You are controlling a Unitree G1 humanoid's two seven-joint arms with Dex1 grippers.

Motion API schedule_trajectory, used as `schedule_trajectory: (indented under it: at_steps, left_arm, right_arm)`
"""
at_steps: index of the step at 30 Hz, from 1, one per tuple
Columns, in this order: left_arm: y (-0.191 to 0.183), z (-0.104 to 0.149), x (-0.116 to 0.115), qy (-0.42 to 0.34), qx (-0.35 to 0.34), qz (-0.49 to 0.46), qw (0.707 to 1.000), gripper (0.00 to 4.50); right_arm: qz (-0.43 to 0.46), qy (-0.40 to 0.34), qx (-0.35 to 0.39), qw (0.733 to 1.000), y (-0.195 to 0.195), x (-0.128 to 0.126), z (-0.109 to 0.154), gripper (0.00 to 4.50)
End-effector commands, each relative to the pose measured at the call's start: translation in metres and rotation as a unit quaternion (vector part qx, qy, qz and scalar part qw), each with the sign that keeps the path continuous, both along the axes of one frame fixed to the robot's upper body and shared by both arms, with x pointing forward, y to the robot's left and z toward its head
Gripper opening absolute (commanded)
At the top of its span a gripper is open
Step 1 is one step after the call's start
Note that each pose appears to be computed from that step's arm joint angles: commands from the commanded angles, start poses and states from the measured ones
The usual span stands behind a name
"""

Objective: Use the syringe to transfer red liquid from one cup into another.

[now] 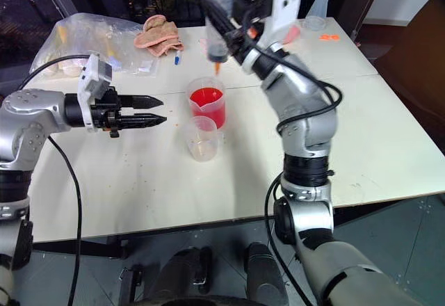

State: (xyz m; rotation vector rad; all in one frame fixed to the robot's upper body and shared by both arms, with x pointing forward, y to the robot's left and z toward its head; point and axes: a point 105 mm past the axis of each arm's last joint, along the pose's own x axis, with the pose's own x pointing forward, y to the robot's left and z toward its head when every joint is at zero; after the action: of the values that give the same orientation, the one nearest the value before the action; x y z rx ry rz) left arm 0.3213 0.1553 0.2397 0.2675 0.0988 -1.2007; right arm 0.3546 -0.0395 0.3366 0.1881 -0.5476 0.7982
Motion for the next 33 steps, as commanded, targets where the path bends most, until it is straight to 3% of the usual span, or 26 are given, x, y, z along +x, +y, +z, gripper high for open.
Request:
schedule_trajectory:
  at_steps: [1, 16, 33]
  left_arm:
    - [0.0, 0.021, -0.003, -0.019, -0.023, -0.004, 1.0, 2.42]
    - [-0.001, 0.046, -0.006, -0.027, -0.057, 0.003, 0.998, 2.42]
    - [-0.022, 0.074, 0.03, -0.074, -0.094, 0.022, 0.993, 2.42]
  right_arm:
    - [-0.004, -0.049, -0.01, 0.999, 0.015, -0.001, -0.006, 1.35]
    - [-0.04, -0.04, -0.078, 0.995, 0.037, 0.04, -0.088, 1.35]
    - [-0.046, -0.039, -0.078, 0.995, 0.037, 0.042, -0.097, 1.35]
